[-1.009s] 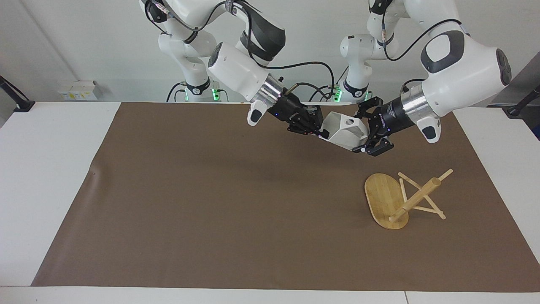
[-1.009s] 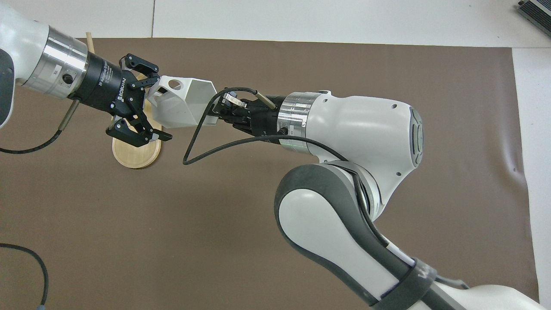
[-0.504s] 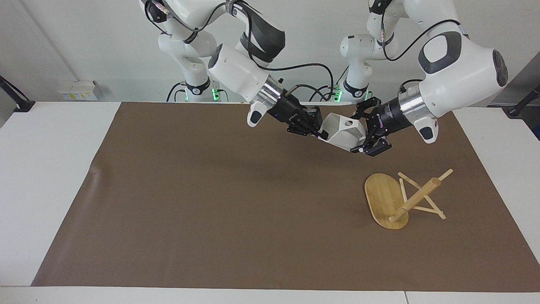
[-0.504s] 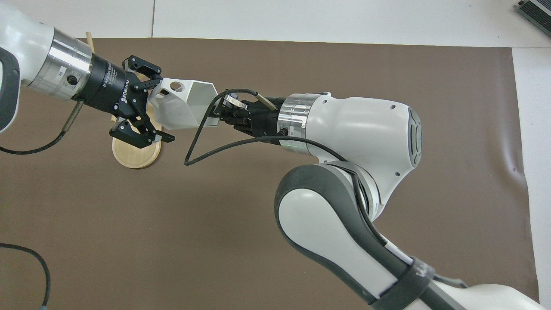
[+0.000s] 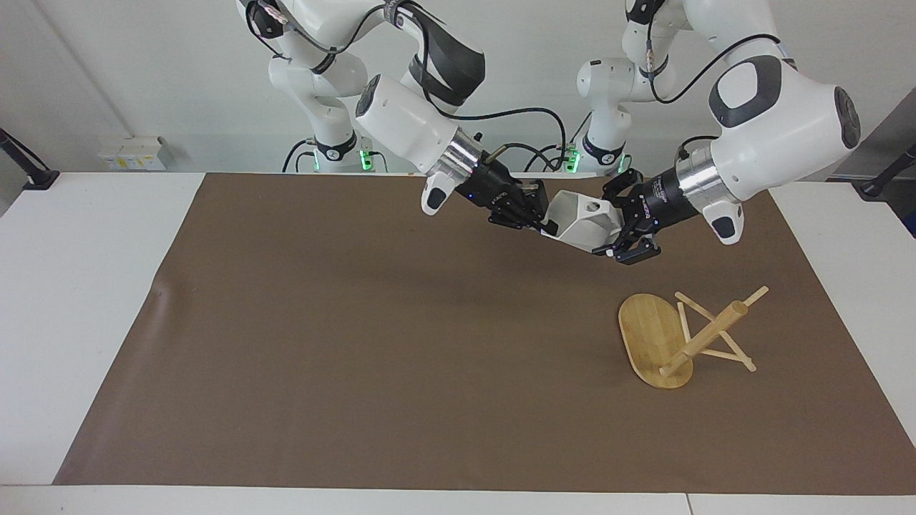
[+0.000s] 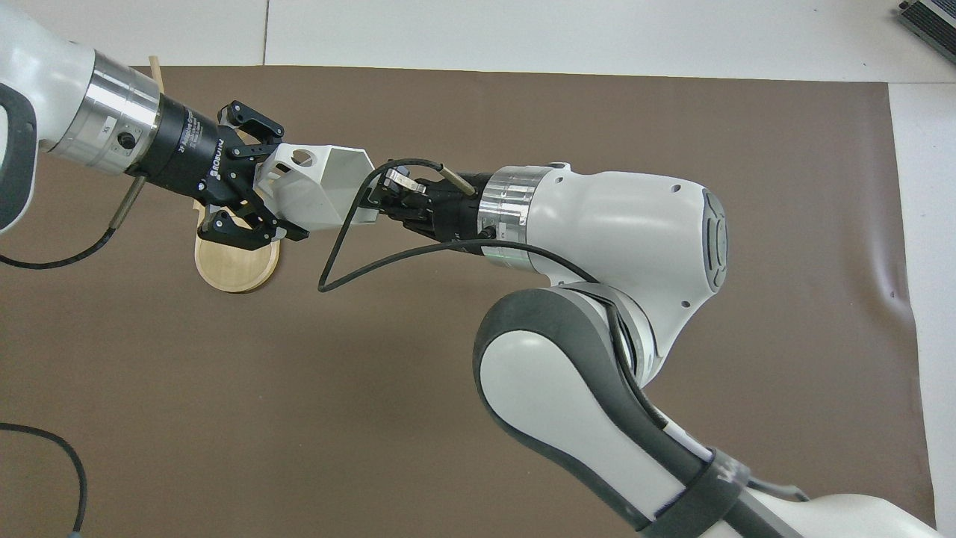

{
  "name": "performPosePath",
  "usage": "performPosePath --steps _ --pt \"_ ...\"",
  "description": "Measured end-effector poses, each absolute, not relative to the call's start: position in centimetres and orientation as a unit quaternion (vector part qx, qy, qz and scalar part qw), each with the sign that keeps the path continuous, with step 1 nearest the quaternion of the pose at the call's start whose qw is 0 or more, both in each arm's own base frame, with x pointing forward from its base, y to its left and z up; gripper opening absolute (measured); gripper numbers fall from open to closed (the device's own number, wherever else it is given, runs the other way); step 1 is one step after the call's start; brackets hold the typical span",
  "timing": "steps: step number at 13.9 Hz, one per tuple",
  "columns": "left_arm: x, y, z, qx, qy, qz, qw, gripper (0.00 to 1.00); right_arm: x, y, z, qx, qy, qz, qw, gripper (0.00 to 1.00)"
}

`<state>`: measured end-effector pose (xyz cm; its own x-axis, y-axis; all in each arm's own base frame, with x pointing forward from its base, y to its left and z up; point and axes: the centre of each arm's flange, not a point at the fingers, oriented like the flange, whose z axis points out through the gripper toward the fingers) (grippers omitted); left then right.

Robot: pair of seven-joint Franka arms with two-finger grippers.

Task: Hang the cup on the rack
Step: 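Grasp the mug body with the left gripper beside the right gripper, then move the mug onto a rack peg while the right gripper withdraws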

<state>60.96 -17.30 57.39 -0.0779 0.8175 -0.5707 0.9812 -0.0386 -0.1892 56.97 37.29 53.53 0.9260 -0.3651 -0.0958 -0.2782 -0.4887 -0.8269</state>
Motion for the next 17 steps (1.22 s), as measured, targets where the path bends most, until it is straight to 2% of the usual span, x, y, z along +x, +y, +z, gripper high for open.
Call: performPosePath --steps 12,13,14,15,17 --pt "60.5 -17.0 58.0 0.661 0.685 -0.272 0.142 0.74 56.8 37.7 53.8 -0.861 0.184 -0.046 0.472 0.05" --pt "60.6 -16.8 57.9 0.659 0.689 -0.269 0.139 0.74 56.8 37.6 53.8 -0.86 0.185 -0.047 0.473 0.09" --pt "60.7 -16.4 57.8 0.657 0.693 -0.264 0.136 0.74 57.0 37.4 53.8 -0.86 0.186 -0.048 0.473 0.09" --pt "60.8 -16.0 57.7 0.656 0.695 -0.262 0.135 0.74 57.1 37.3 53.9 -0.86 0.187 -0.049 0.473 0.15" --pt "60.9 -15.6 57.6 0.653 0.698 -0.261 0.134 0.74 57.1 37.2 53.9 -0.859 0.188 -0.05 0.473 0.37"
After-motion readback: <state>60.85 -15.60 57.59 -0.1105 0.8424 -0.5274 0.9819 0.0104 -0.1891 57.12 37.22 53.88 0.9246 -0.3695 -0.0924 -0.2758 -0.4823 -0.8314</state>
